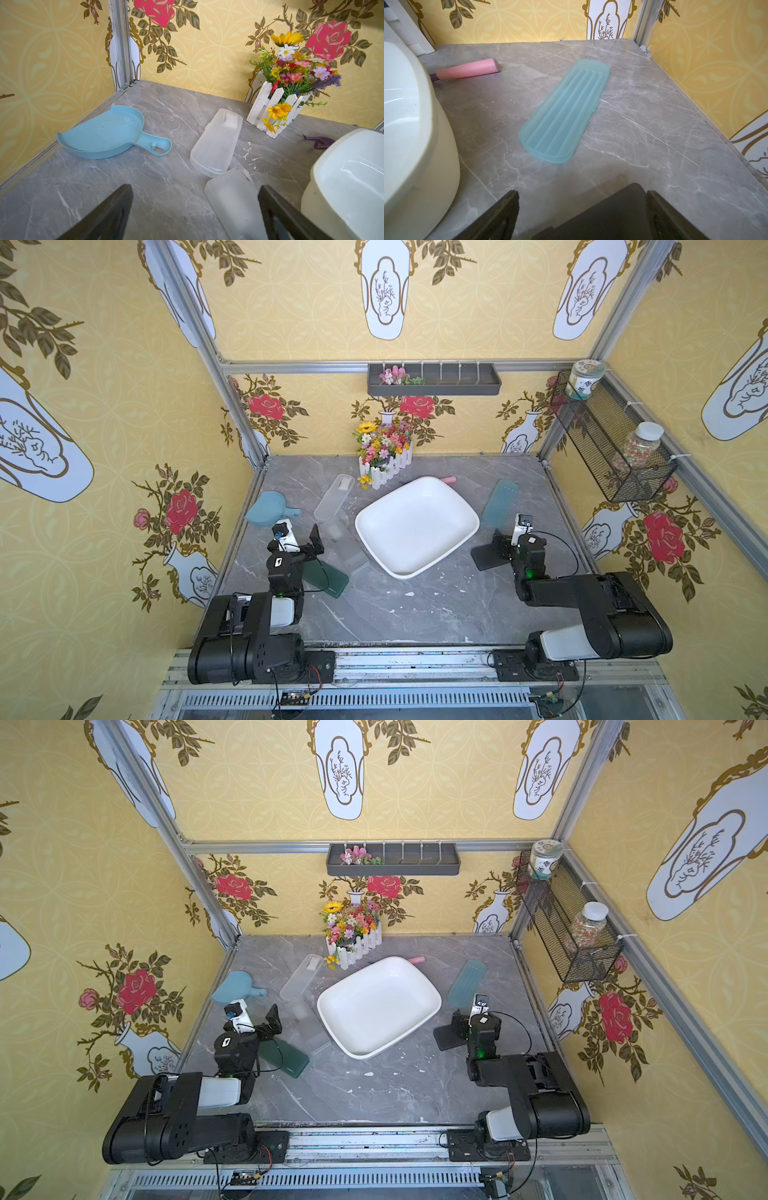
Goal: Put the pencil case into the storage box
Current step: Pick up the pencil case from the center of the board.
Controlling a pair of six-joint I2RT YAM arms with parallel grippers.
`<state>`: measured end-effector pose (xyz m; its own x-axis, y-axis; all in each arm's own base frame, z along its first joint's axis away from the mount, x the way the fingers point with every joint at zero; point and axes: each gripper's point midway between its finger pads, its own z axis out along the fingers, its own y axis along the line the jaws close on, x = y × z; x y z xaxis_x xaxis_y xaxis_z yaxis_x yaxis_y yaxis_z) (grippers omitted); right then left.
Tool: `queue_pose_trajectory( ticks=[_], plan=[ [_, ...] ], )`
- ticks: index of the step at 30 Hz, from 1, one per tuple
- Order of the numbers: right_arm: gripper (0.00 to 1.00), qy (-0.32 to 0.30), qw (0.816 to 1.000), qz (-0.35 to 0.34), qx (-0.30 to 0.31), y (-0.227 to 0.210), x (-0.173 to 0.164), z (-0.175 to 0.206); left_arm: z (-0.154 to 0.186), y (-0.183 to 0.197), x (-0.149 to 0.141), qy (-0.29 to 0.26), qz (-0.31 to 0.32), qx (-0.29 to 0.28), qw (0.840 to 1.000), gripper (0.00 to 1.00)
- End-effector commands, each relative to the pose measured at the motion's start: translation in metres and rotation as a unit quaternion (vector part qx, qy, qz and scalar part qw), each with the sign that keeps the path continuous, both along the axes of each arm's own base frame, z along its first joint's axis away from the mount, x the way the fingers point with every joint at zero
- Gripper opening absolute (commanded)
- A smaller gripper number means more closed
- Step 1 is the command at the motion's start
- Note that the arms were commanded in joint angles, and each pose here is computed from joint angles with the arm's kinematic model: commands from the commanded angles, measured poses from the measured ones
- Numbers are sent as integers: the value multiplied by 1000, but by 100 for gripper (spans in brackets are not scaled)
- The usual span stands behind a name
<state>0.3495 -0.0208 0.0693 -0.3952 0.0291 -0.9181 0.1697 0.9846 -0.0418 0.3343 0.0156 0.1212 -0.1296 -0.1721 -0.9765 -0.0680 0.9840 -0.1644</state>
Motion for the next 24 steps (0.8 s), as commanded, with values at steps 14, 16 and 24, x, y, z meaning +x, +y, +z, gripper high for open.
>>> queue_pose_trajectory(
  ticks=[14,16,24],
  plan=[
    [97,-15,1000,12,8,3,6,8,-1,8,2,3,21,-1,1000,100],
    [97,-16,1000,12,9,3,6,9,-2,9,2,5,22,-1,1000,100],
    [97,-14,1000,13,9,3,6,8,-2,5,3,6,9,-1,1000,100]
  ],
)
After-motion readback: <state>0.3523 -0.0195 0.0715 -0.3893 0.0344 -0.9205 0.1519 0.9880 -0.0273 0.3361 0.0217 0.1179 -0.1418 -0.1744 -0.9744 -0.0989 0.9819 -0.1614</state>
